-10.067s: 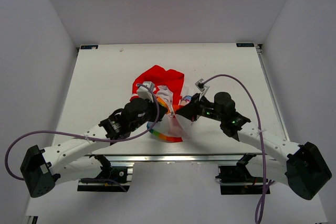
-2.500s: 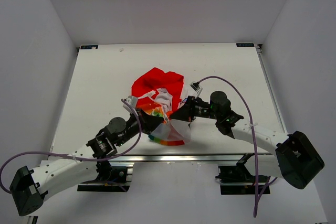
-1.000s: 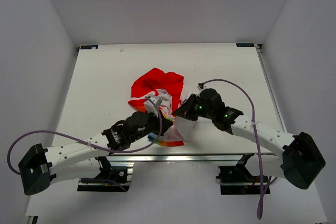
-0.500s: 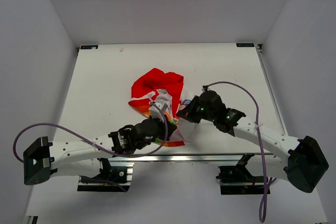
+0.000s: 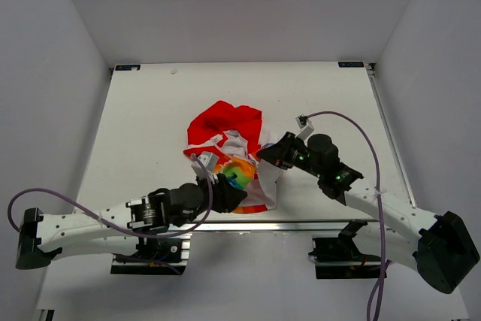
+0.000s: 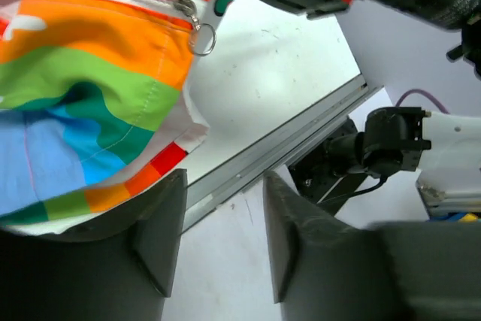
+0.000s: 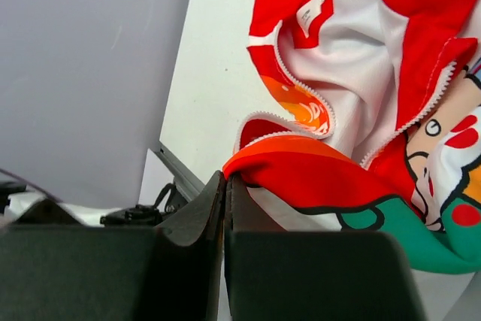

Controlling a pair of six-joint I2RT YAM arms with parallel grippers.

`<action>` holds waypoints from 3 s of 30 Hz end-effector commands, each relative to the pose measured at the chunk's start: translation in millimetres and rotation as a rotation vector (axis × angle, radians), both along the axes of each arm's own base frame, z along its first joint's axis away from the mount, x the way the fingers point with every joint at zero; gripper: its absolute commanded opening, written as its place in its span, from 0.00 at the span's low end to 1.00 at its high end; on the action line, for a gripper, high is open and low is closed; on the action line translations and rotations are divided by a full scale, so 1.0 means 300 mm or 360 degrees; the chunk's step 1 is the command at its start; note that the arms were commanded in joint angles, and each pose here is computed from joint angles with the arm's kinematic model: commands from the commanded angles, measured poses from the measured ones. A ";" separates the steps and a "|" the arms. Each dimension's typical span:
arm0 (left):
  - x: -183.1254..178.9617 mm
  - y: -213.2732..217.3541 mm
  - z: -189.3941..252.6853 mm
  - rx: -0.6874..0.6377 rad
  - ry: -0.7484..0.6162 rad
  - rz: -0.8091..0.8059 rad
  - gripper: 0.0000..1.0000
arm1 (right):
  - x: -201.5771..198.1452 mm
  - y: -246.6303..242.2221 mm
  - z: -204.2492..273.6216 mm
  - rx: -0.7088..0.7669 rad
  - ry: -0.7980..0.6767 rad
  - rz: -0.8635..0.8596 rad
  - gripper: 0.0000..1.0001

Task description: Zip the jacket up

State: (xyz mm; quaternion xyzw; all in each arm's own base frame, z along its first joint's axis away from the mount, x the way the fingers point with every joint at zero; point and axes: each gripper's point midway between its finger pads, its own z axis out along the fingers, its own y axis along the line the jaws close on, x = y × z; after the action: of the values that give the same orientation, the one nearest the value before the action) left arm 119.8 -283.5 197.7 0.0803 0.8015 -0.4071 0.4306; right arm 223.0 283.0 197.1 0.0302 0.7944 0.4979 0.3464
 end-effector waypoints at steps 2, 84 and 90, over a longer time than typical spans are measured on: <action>-0.012 0.058 -0.041 0.0011 0.0144 0.0091 0.67 | -0.026 0.036 0.107 0.0208 -0.0256 0.0139 0.00; 0.145 -0.068 -0.291 -0.0036 0.0552 -0.0268 0.00 | -0.009 0.126 0.118 0.0352 0.0016 -0.0012 0.00; 0.116 -0.088 -0.278 -0.0016 0.0523 -0.0315 0.00 | 0.015 0.088 0.116 0.0300 0.0001 -0.0122 0.00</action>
State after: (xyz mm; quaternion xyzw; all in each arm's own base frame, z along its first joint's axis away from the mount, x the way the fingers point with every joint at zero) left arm 178.8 -310.8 129.0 0.0525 0.8283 -0.4763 0.2904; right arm 203.3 304.4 156.7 0.0735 0.8128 0.5019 0.2865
